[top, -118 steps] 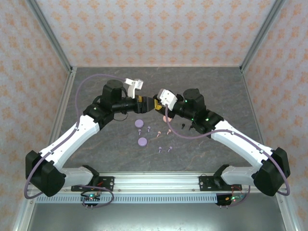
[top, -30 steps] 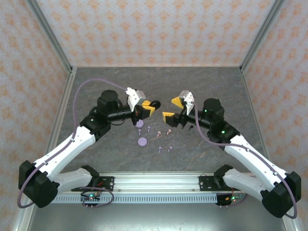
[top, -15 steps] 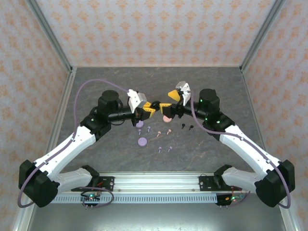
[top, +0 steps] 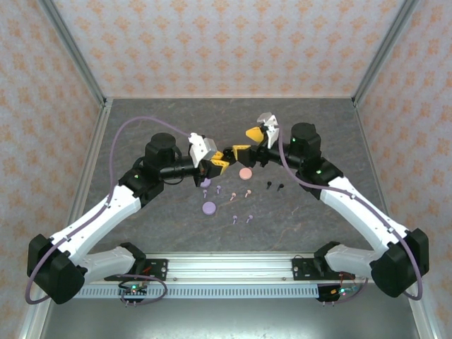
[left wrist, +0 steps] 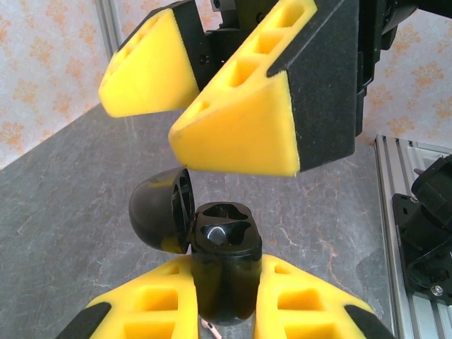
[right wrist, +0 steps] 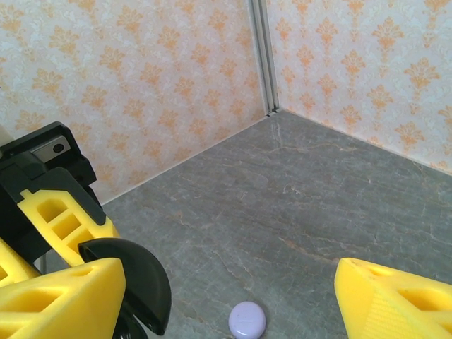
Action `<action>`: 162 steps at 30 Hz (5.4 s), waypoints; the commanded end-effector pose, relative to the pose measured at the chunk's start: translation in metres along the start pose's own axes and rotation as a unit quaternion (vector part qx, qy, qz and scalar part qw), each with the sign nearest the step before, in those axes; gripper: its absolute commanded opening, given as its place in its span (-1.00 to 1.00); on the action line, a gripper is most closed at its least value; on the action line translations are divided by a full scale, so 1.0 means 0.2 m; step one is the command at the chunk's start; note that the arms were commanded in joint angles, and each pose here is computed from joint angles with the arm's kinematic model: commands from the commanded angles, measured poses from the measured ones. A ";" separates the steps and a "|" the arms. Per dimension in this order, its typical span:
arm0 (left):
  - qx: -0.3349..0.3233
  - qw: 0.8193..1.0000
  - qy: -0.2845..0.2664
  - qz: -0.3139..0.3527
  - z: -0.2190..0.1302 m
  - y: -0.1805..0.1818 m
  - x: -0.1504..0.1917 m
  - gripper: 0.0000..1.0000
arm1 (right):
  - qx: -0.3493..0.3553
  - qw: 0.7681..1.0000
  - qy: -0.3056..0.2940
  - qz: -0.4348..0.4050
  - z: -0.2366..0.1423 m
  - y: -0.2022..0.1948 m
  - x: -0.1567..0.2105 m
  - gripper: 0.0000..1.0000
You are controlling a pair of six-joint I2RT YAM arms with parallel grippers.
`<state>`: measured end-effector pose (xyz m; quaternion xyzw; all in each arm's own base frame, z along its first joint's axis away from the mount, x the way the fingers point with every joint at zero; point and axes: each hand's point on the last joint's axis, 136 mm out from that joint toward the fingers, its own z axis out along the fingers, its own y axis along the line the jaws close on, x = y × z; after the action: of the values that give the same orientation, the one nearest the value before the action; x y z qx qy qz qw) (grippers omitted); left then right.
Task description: Insert wireless bluetooth earbuds into charging case
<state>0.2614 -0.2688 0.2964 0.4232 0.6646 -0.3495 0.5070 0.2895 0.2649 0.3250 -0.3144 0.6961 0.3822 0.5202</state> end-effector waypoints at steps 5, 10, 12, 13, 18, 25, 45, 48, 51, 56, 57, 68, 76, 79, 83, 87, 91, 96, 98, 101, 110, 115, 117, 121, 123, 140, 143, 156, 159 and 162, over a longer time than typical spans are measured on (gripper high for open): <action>-0.036 0.998 -0.033 0.027 -0.04 0.02 -0.03 -1.00 | 0.081 0.992 -0.038 0.084 -0.22 -0.11 -0.17 0.52; -0.041 0.997 -0.057 0.026 -0.08 0.01 -0.07 -1.00 | 0.194 0.965 0.034 0.170 -0.33 -0.34 0.04 0.49; -0.039 0.997 -0.064 0.026 -0.09 -0.01 -0.09 -1.00 | 0.231 0.951 0.072 0.192 -0.36 -0.40 0.15 0.48; -0.039 0.997 -0.069 0.027 -0.10 -0.01 -0.11 -1.00 | 0.248 0.943 0.093 0.200 -0.38 -0.42 0.21 0.49; -0.032 0.995 -0.092 0.034 -0.15 -0.05 -0.18 -1.00 | 0.300 0.911 0.162 0.231 -0.41 -0.49 0.40 0.49; -0.021 0.991 -0.119 0.050 -0.21 -0.11 -0.27 -1.00 | 0.347 0.861 0.217 0.301 -0.40 -0.58 0.65 0.44; -0.025 0.994 -0.101 0.046 -0.19 -0.12 -0.25 -1.00 | 0.361 0.748 0.392 0.396 -0.20 -0.71 1.24 -0.29; -0.028 0.994 -0.097 0.046 -0.19 -0.11 -0.25 -1.00 | 0.362 0.741 0.402 0.397 -0.18 -0.71 1.29 -0.30; -0.029 0.994 -0.094 0.045 -0.19 -0.11 -0.24 -1.00 | 0.363 0.737 0.411 0.396 -0.17 -0.72 1.32 -0.32; -0.030 0.995 -0.090 0.044 -0.18 -0.11 -0.24 -1.00 | 0.365 0.730 0.423 0.394 -0.16 -0.71 1.36 -0.35; -0.031 0.995 -0.089 0.044 -0.18 -0.11 -0.24 -1.00 | 0.367 0.728 0.426 0.393 -0.16 -0.71 1.36 -0.35; -0.038 0.995 -0.081 0.047 -0.19 -0.10 -0.23 -1.00 | 0.380 0.715 0.446 0.381 -0.20 -0.72 1.41 -0.36; -0.038 0.995 -0.079 0.047 -0.19 -0.10 -0.22 -1.00 | 0.375 0.713 0.451 0.385 -0.18 -0.71 1.44 -0.44; -0.038 0.995 -0.078 0.047 -0.19 -0.10 -0.23 -1.00 | 0.375 0.713 0.451 0.386 -0.18 -0.72 1.45 -0.46; -0.039 0.995 -0.077 0.046 -0.18 -0.09 -0.23 -1.00 | 0.370 0.714 0.452 0.385 -0.17 -0.71 1.46 -0.54; -0.040 0.995 -0.076 0.045 -0.18 -0.09 -0.22 -1.00 | 0.372 0.719 0.447 0.381 -0.17 -0.72 1.45 -0.56; -0.038 0.995 -0.078 0.042 -0.18 -0.09 -0.22 -1.00 | 0.370 0.733 0.432 0.374 -0.15 -0.73 1.41 -0.62; -0.037 0.995 -0.081 0.033 -0.17 -0.08 -0.22 -1.00 | 0.365 0.754 0.413 0.357 -0.15 -0.73 1.34 -0.64; -0.036 0.995 -0.085 0.024 -0.16 -0.08 -0.22 -1.00 | 0.365 0.765 0.403 0.346 -0.15 -0.73 1.30 -0.65; -0.035 0.995 -0.094 0.002 -0.14 -0.07 -0.21 -1.00 | 0.356 0.788 0.379 0.329 -0.15 -0.72 1.21 -0.65; -0.034 0.992 -0.113 -0.035 -0.11 -0.05 -0.16 -1.00 | 0.280 0.884 0.267 0.262 -0.10 -0.56 0.81 -0.65; -0.048 0.989 -0.131 -0.054 -0.10 -0.01 -0.13 -1.00 | 0.235 0.928 0.184 0.223 -0.11 -0.44 0.54 -0.65; -0.047 0.988 -0.133 -0.061 -0.09 0.00 -0.13 -1.00 | 0.217 0.941 0.152 0.211 -0.13 -0.39 0.43 -0.65; -0.044 0.988 -0.133 -0.071 -0.06 0.01 -0.13 -1.00 | 0.182 0.963 0.089 0.176 -0.18 -0.28 0.21 -0.66; -0.044 0.988 -0.125 -0.077 -0.05 0.02 -0.12 -1.00 | 0.173 0.971 0.063 0.154 -0.21 -0.22 0.11 -0.67; -0.005 0.989 -0.126 -0.083 0.02 -0.01 -0.12 -1.00 | 0.088 0.996 0.027 -0.013 -0.15 0.17 -0.24 -0.67; 0.000 0.989 -0.126 -0.081 0.03 -0.02 -0.12 -1.00 | 0.077 0.996 0.035 -0.025 -0.11 0.20 -0.24 -0.68; 0.004 0.989 -0.123 -0.078 0.04 -0.03 -0.14 -1.00 | 0.065 0.994 0.079 -0.036 -0.03 0.21 -0.12 -0.68; 0.004 0.989 -0.123 -0.078 0.04 -0.03 -0.14 -1.00 | 0.064 0.993 0.088 -0.035 -0.03 0.21 -0.09 -0.68; 0.004 0.989 -0.123 -0.078 0.04 -0.03 -0.14 -1.00 | 0.061 0.993 0.093 -0.033 -0.02 0.21 -0.08 -0.68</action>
<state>0.2651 -0.2796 0.2996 0.3139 0.6539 -0.4330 0.5352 0.2585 0.2813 0.3429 -0.3283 0.7591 0.2923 0.4802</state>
